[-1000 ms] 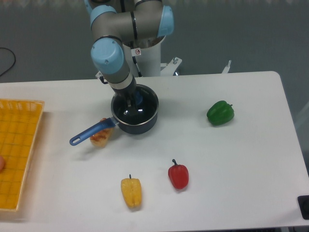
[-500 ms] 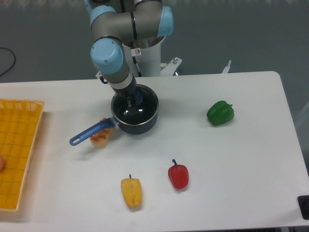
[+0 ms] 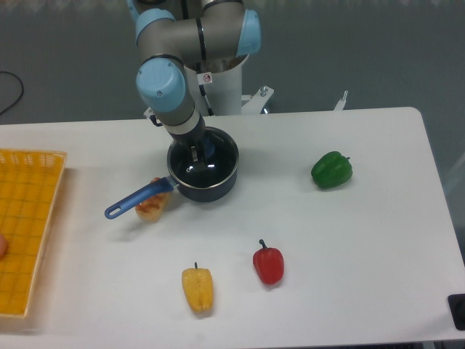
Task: Open the lid
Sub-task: 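Close the gripper on the lid knob, then lift the glass lid slightly off the saucepan rim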
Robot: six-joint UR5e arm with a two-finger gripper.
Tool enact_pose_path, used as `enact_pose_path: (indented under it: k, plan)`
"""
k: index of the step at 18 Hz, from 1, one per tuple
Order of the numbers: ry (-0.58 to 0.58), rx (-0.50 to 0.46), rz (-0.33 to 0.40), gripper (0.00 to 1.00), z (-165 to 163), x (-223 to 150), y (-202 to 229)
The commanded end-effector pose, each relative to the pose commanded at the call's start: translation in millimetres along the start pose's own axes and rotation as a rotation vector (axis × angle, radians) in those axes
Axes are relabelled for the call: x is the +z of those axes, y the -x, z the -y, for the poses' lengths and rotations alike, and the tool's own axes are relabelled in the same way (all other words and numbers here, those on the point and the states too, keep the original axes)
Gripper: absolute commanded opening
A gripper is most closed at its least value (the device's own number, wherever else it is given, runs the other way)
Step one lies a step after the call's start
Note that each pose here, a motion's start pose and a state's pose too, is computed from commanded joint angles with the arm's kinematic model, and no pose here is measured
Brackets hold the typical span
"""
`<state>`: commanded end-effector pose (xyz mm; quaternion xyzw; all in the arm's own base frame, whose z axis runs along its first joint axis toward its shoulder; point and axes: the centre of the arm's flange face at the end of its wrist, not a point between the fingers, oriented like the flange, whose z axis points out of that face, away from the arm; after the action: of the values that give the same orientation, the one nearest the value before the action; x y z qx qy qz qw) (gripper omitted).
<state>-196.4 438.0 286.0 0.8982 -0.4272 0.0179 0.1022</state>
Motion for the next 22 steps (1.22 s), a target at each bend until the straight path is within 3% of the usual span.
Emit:
enact_pose_path:
  k: [7, 22]
  plan:
    - [-0.002, 0.004, 0.006, 0.66, 0, -3, 2]
    - [-0.004, 0.000, 0.028, 0.66, -4, -17, 13]
